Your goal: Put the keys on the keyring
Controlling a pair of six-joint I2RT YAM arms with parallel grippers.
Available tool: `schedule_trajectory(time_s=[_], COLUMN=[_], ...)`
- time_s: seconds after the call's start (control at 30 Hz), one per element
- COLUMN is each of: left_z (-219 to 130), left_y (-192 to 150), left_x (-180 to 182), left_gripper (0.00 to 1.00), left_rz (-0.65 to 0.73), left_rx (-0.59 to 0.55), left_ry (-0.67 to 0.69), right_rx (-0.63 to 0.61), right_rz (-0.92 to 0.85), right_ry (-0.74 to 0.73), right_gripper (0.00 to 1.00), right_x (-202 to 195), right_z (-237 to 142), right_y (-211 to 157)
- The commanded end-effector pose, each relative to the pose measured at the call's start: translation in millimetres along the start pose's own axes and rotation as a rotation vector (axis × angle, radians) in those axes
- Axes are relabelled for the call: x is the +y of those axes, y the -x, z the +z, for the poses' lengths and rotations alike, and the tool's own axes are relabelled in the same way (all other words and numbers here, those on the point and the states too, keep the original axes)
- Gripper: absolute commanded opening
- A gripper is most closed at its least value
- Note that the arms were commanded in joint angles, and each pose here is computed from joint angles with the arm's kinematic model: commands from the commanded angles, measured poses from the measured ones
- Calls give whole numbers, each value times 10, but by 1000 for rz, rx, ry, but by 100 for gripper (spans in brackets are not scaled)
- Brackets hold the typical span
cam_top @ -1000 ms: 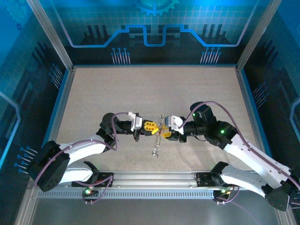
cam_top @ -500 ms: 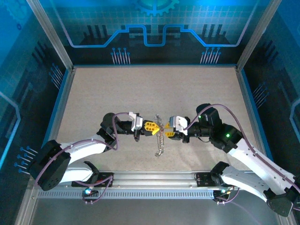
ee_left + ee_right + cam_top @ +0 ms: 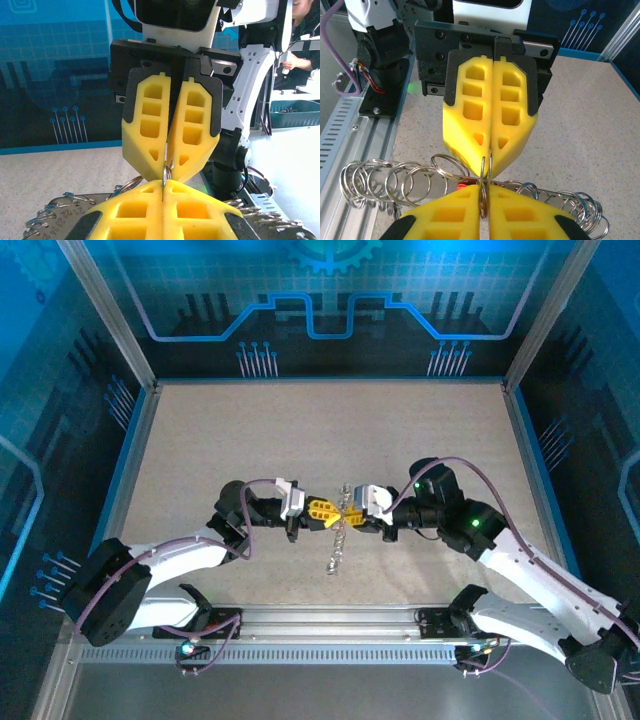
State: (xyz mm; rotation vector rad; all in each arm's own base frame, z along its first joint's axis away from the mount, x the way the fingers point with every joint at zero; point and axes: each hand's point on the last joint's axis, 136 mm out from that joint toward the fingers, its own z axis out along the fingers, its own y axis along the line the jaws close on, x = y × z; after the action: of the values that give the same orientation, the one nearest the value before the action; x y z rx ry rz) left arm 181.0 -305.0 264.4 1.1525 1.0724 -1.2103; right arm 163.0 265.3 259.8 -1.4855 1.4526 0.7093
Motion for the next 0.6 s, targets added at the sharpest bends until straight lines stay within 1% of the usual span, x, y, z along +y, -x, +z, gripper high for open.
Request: schedule_trajectory(time_s=[0.0, 0.17, 0.27, 0.37, 0.4, 0.57], left_z=[20, 24, 29, 30, 30, 31], left_y=[147, 153, 154, 155, 148, 171], left_x=[4, 19, 16, 10, 7, 0], left_gripper=[0, 0, 0, 0, 0, 0], left_rz=[59, 64, 64, 64, 61, 63], left_rx=[-50, -51, -54, -57, -56, -62], left_ry=[-2, 3, 3, 2, 1, 0], right_rx=[-18, -11, -12, -15, -15, -10], right_rz=[-18, -15, -9, -5, -2, 2], right_ry=[31, 37, 35, 32, 33, 49], right_gripper=[10, 10, 16, 16, 15, 0], right_x=[66, 75, 68, 60, 61, 72], right_z=[42, 100, 134, 155, 163, 179], right_y=[53, 25, 5, -8, -14, -13])
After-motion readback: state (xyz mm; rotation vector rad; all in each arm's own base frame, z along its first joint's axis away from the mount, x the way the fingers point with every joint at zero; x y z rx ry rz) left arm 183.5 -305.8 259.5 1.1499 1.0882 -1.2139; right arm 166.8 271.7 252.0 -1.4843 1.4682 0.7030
